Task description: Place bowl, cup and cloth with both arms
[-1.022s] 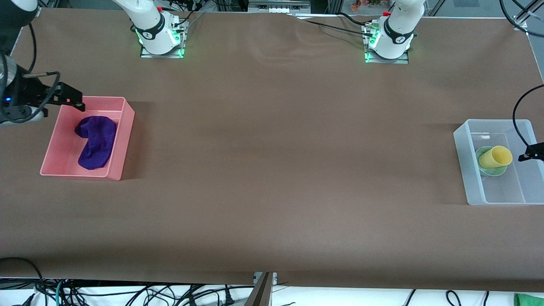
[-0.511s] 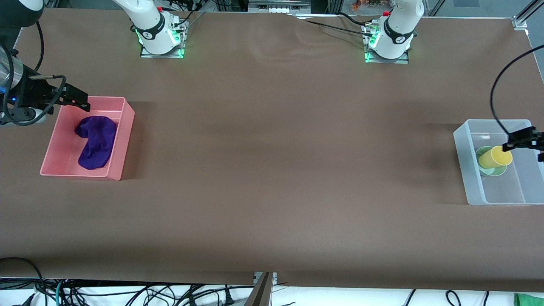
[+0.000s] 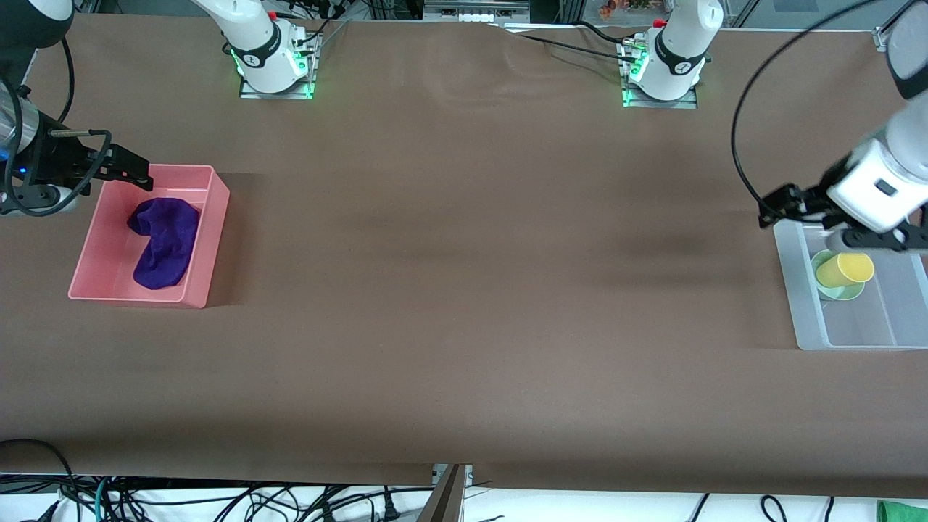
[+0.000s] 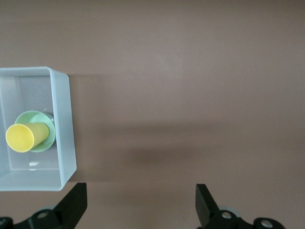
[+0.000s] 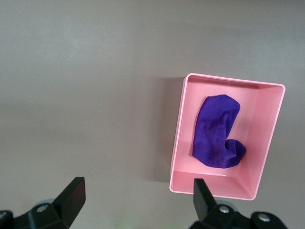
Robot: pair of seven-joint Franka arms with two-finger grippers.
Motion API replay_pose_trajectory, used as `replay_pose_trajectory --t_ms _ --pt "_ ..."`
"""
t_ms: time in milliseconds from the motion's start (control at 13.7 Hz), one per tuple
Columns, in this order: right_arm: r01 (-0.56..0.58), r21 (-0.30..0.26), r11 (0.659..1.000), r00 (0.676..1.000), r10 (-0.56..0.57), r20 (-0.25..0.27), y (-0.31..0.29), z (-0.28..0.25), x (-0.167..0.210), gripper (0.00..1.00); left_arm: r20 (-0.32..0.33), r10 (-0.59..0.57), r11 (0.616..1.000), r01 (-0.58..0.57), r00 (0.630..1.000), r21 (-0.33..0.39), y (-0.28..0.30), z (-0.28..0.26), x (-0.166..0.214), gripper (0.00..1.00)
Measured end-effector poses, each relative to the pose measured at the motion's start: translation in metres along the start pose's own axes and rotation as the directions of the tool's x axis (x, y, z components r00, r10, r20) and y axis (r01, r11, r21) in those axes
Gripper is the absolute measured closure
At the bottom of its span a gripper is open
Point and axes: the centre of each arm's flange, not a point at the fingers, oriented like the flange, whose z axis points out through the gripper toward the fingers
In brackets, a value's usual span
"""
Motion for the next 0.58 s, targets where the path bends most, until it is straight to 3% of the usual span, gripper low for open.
replay_pose_trajectory --t_ms 219,584 --pt "0.0 0.0 1.0 1.0 0.0 0.001 0.0 0.0 0.0 0.0 0.012 -0.015 1.0 0.015 1.0 0.003 -0.011 0.005 -0.032 0.0" --pt "-0.001 0.0 1.0 1.0 0.001 0.001 0.0 0.0 0.0 0.0 0.043 0.023 0.998 -0.021 0.999 -0.052 -0.02 0.006 -0.039 0.0"
